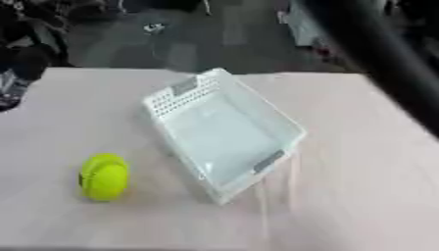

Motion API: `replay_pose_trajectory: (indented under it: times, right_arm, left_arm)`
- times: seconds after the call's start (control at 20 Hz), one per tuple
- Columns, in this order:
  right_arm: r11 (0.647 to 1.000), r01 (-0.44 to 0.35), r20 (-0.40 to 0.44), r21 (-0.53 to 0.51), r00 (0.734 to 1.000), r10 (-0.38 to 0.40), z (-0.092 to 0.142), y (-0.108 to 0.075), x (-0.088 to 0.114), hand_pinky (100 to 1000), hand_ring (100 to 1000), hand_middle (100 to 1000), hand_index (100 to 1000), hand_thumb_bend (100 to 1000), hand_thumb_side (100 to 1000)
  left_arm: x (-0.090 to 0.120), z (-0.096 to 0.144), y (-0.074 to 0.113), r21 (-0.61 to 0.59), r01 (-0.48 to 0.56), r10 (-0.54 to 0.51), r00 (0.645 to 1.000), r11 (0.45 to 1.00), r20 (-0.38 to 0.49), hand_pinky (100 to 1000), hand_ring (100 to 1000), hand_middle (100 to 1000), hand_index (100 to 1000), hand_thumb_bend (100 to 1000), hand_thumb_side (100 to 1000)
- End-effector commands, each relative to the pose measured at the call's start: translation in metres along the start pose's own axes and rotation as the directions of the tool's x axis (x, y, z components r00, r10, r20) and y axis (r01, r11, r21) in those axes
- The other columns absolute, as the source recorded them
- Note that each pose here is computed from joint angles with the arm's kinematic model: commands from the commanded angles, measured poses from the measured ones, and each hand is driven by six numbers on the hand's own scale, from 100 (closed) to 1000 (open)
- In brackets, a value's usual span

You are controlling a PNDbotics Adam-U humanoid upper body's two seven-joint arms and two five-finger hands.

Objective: Pick up objects on the table and place them in the box.

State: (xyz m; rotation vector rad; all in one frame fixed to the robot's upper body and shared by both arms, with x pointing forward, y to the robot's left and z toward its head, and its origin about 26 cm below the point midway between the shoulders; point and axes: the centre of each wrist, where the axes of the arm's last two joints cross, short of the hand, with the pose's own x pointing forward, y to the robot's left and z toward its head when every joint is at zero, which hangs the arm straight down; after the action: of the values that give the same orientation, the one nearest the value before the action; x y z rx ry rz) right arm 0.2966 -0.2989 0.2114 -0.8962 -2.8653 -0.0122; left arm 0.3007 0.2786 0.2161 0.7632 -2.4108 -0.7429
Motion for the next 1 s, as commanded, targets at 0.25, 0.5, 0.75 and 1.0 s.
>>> replay_pose_trajectory:
  times: [0.25, 0.5, 0.75, 1.0]
  right_arm:
    - [1.000, 0.002, 0.031, -0.006, 1.000, -0.001, -0.008, -0.003, 0.002, 351, 508, 564, 593, 100, 1000]
    - [1.000, 0.001, 0.031, -0.005, 1.000, -0.001, -0.008, -0.003, 0.002, 350, 508, 564, 593, 100, 1000]
    - [1.000, -0.005, 0.029, -0.002, 1.000, 0.006, -0.008, -0.003, 0.002, 347, 507, 564, 594, 100, 1000]
    - [1.000, -0.015, 0.029, 0.008, 0.999, 0.014, -0.009, -0.004, 0.001, 345, 506, 564, 595, 100, 1000]
  left_arm:
    - [0.003, -0.005, 0.007, -0.001, 0.028, -0.028, 0.999, 1.000, 0.026, 627, 584, 813, 809, 496, 961]
    - [0.003, -0.005, 0.008, -0.006, 0.034, -0.034, 0.999, 0.999, 0.026, 629, 586, 814, 809, 496, 964]
    - [-0.003, -0.006, 0.011, -0.133, 0.100, -0.104, 0.994, 0.986, -0.022, 680, 607, 853, 845, 493, 996]
    - [-0.018, -0.011, 0.025, -0.411, 0.217, -0.239, 0.971, 0.885, -0.003, 727, 651, 870, 856, 469, 997]
